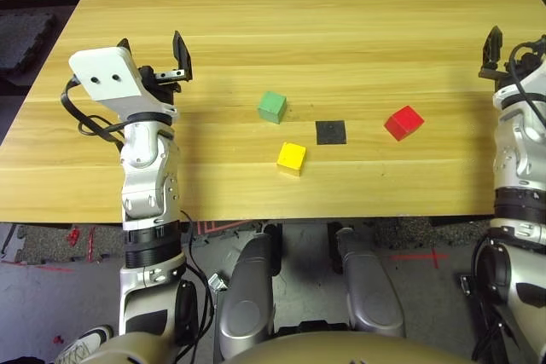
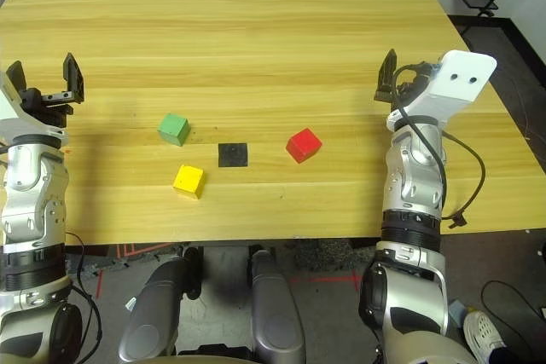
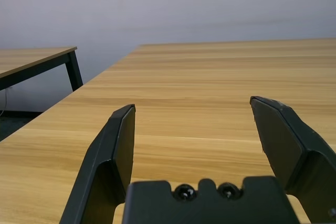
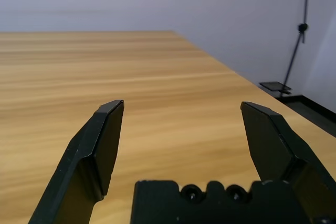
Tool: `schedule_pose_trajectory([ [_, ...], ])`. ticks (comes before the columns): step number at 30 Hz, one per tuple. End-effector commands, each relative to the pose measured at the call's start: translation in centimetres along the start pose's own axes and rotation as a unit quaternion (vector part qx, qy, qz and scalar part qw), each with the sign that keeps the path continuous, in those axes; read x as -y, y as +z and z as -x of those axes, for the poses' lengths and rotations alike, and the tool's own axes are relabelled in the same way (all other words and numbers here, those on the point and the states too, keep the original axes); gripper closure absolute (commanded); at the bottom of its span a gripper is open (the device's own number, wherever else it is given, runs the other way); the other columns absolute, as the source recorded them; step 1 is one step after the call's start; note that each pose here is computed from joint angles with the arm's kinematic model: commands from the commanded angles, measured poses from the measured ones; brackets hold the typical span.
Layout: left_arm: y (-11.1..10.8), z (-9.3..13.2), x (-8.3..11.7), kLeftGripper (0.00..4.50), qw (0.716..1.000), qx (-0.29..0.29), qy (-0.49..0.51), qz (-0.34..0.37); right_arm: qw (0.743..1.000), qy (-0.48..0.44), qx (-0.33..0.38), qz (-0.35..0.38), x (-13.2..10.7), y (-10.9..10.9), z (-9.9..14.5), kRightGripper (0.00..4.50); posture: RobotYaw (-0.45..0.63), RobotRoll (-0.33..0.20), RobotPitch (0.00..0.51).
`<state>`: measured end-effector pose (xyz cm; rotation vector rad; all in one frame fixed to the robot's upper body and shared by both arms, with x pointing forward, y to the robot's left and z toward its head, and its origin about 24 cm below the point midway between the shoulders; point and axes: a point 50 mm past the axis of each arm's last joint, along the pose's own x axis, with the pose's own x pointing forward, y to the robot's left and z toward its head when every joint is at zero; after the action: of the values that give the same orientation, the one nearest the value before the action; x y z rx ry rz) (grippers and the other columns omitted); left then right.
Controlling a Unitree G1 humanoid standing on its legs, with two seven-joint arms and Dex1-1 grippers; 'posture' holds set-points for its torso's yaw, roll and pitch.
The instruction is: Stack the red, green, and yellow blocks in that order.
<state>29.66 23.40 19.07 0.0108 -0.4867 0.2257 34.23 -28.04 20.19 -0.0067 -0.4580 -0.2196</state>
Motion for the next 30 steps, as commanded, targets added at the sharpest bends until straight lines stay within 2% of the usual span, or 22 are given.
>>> schedule_pose_trajectory([
  [1,-0.3,-0.1,-0.6,0.05,1.000,0.004,0.020,-0.003,1.000,-0.002,0.004,0.001,0.0,-0.2,-0.5,0.00,0.26,-0.002,0.258],
  [9,-0.1,-0.2,-1.9,0.05,1.000,0.014,0.025,-0.010,0.999,0.030,0.011,0.003,-1.0,0.2,-0.9,0.00,0.28,-0.006,0.269],
  [12,-0.2,0.2,-2.8,0.05,0.999,0.011,0.028,-0.018,0.997,0.072,-0.003,0.009,-1.8,-0.1,-0.7,0.00,0.30,-0.006,0.273],
  [15,0.3,0.5,-2.7,0.05,1.000,0.013,-0.001,0.000,0.991,0.133,-0.020,0.002,-2.9,0.2,-0.6,0.00,0.31,-0.007,0.268],
  [17,0.6,0.7,-2.3,0.05,0.999,0.013,-0.038,0.028,0.984,0.172,-0.040,-0.016,-3.9,0.4,-0.4,0.00,0.32,-0.013,0.270],
  [18,0.9,0.7,-1.2,0.05,0.994,0.011,-0.098,0.046,0.975,0.212,-0.052,-0.032,-4.7,0.9,-0.2,0.00,0.32,-0.015,0.269],
  [20,1.3,0.8,0.5,0.05,0.976,-0.001,-0.204,0.081,0.959,0.273,-0.062,-0.053,-5.8,1.9,0.4,0.00,0.32,-0.020,0.268],
  [23,2.0,0.7,1.5,0.05,0.947,-0.016,-0.301,0.111,0.937,0.332,-0.083,-0.074,-6.6,3.0,1.4,0.00,0.30,-0.024,0.262],
  [27,2.4,0.4,1.8,0.05,0.912,-0.033,-0.392,0.113,0.906,0.402,-0.116,-0.072,-6.8,4.0,2.7,0.00,0.29,-0.024,0.252],
  [30,2.2,0.0,1.7,0.05,0.896,-0.045,-0.431,0.094,0.895,0.422,-0.133,-0.058,-6.4,4.3,3.0,0.00,0.28,-0.025,0.251],
])
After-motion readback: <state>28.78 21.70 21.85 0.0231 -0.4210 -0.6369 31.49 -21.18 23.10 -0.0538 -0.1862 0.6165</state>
